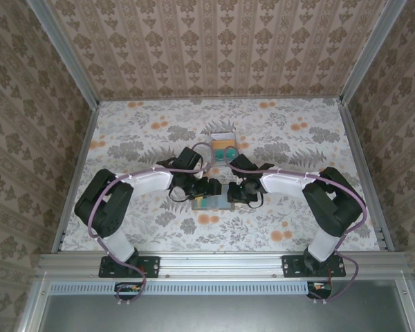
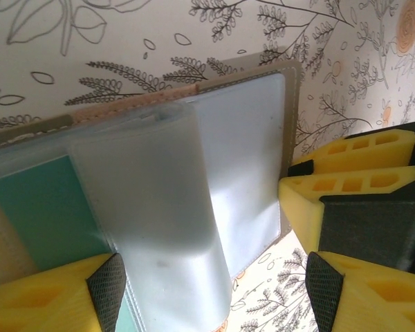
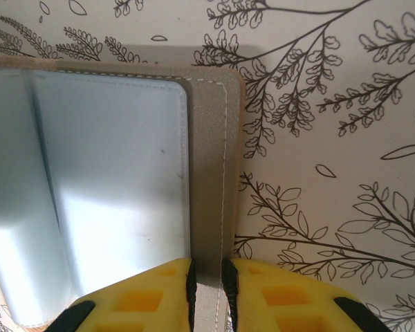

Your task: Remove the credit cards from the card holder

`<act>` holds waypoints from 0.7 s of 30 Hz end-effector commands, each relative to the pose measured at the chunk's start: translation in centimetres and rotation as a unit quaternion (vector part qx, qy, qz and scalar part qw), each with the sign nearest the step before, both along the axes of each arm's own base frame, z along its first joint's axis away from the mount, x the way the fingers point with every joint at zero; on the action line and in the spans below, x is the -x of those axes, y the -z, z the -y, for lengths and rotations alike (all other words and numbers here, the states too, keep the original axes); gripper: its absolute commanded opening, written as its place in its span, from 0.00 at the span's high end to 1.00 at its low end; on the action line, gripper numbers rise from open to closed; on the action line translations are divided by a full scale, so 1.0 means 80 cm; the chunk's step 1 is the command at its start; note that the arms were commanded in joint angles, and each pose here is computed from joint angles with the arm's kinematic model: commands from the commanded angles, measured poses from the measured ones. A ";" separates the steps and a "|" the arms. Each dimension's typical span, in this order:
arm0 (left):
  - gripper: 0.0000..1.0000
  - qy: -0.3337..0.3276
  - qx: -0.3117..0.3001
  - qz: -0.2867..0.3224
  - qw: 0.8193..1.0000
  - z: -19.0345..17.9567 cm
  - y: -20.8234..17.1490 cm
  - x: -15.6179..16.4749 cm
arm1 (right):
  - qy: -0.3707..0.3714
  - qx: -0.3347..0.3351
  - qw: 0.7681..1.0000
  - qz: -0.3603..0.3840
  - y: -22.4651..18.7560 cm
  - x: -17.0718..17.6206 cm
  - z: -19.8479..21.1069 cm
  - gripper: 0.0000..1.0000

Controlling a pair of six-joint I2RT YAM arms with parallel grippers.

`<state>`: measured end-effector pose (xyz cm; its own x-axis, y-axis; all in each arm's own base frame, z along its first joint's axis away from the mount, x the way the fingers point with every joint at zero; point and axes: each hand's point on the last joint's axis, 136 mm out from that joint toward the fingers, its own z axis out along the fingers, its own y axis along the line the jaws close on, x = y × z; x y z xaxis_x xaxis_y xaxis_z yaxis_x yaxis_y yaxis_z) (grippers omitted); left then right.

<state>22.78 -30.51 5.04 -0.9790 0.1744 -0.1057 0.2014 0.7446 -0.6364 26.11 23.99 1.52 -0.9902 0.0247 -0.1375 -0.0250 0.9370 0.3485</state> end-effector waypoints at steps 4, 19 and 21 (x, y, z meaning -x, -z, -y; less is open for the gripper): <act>0.27 0.017 0.033 -0.005 0.999 0.023 -0.011 0.000 | -0.001 0.014 1.000 -0.017 0.018 0.011 0.003 0.76; 0.28 0.050 0.056 0.003 0.997 0.060 -0.023 -0.005 | 0.091 -0.004 0.993 0.070 -0.036 -0.011 0.056 0.74; 0.28 0.056 0.057 0.005 0.997 0.065 -0.025 -0.005 | 0.099 -0.003 0.992 0.074 -0.039 -0.009 0.065 0.74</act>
